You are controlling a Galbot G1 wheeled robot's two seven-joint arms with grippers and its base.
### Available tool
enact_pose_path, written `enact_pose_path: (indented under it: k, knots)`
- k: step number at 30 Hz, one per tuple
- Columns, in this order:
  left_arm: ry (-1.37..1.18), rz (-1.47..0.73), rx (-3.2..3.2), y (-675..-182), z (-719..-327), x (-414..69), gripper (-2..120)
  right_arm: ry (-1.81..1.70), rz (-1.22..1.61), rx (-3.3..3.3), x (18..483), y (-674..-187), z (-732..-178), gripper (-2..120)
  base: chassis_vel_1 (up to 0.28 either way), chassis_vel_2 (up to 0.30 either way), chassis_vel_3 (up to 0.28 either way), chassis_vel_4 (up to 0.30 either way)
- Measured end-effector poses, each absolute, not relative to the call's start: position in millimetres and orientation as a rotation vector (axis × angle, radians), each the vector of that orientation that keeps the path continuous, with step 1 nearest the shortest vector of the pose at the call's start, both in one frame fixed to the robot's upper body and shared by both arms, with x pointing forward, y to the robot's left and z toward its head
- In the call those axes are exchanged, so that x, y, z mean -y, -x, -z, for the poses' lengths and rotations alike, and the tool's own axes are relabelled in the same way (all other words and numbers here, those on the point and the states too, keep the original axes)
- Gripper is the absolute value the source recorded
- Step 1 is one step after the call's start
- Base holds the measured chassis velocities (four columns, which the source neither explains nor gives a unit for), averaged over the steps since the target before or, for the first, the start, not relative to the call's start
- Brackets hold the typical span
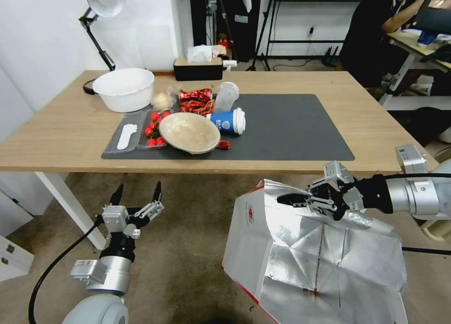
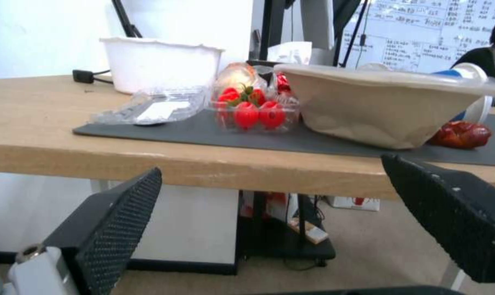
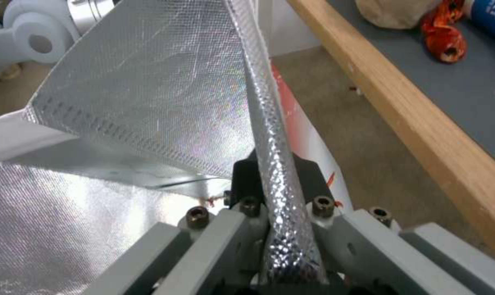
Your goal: Pick up the food delivery bag from the floor and place it on the table.
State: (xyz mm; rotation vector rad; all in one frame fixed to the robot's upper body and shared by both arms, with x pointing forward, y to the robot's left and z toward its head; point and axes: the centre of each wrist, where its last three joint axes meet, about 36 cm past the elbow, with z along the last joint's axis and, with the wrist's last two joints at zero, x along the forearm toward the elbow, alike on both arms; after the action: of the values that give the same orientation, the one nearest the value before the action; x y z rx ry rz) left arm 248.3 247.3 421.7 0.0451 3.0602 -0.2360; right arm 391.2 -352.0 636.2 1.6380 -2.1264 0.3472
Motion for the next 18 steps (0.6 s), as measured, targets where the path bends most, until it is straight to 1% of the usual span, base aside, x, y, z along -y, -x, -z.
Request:
enact_pose_path:
  k: [18]
  knots:
    - [-0.043,0.237,-3.063,-249.2,-420.1,-247.5,100,-1.636,-0.348,2.126,352.3,-391.4,-635.8,0,0.0,0.0,0.0,0.0]
